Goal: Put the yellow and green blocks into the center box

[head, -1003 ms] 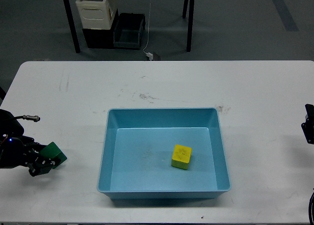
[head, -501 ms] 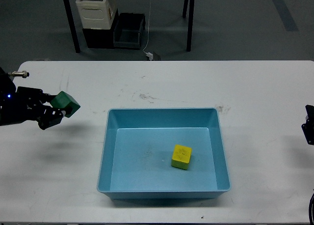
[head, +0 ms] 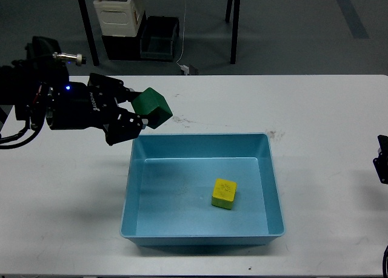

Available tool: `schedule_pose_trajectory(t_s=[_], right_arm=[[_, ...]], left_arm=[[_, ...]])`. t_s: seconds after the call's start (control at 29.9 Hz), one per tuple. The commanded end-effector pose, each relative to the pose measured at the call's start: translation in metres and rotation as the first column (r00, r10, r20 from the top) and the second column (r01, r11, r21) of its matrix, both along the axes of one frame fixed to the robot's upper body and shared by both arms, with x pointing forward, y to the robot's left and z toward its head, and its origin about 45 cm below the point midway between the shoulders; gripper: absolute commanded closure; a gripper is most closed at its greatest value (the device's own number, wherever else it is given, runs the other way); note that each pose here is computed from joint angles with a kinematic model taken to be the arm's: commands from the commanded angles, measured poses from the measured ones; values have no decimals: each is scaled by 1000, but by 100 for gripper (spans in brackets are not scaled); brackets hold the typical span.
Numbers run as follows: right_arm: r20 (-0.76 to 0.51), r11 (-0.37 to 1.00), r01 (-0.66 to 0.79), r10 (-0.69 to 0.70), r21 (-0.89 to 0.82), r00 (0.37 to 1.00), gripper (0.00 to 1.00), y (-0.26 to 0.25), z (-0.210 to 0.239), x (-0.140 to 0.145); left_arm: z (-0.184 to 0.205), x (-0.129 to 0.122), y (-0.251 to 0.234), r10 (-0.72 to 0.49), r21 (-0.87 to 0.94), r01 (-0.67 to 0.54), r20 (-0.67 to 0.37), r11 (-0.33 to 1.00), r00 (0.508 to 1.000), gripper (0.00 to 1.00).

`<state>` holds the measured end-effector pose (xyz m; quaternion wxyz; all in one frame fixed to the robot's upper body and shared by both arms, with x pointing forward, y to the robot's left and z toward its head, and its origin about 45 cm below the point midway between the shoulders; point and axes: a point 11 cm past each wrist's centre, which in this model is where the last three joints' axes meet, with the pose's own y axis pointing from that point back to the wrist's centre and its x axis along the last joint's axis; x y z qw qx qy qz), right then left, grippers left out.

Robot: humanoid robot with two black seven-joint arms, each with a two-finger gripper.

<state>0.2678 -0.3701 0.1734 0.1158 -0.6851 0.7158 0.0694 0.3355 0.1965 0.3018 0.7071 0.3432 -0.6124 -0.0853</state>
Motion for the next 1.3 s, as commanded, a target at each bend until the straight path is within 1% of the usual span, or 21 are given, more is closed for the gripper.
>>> schedule_pose_trajectory(t_s=[0.0,0.1,0.17,0.23,0.4,0.43,0.64,0.7,0.84,0.94,1.04,1.1,1.17,1.2,1.27], right_arm=[[0,1000,-2,2,0,1000,0,0,0,0],[0,1000,-2,2,0,1000,0,0,0,0],[1,1000,-2,2,1,1000,0,0,0,0],[1,1000,-2,2,2,1000,0,0,0,0],[3,1000,-2,2,3,1000,0,1,1,0],[4,1000,-4,4,4,1000,0,2,1,0],[6,1000,-7,7,4,1000,0,3,2,0],[6,1000,-10,10,5,1000,0,4,2,1],[3,1000,-17,17,5,1000,0,6,1,0],[8,1000,-21,21,7,1000,0,8,2,1],[36,999,-38,38,12,999,0,11,9,2],[78,999,-43,42,15,996,0,14,16,4],[96,998,-59,57,19,994,0,19,21,7],[102,997,-75,73,22,992,0,22,22,9],[116,993,-114,109,35,987,0,32,26,16]], left_arm=[[-19,-5,-27,-120,152,119,-4,981,993,79],[-42,-5,-38,-173,235,171,-14,957,985,77],[-56,-2,-43,-191,276,188,-16,943,981,75],[-71,-2,-48,-193,291,197,-44,936,980,72],[-96,-2,-46,-166,307,187,-92,933,982,53],[-99,-2,-46,-162,307,184,-97,934,982,47],[-101,-2,-49,-160,298,183,-99,937,982,22],[-102,-3,-54,-167,291,190,-103,938,981,10],[-99,2,-59,-132,241,159,-124,957,983,0],[-79,8,-62,-67,116,89,-178,989,982,0],[-62,12,-53,36,-76,-63,-313,995,949,0],[-55,12,-49,70,-194,-162,-410,968,909,0],[-44,15,-49,76,-323,-272,-509,906,857,0],[-40,16,-47,68,-389,-339,-567,856,821,0],[-30,21,-38,27,-516,-496,-674,698,739,0]])
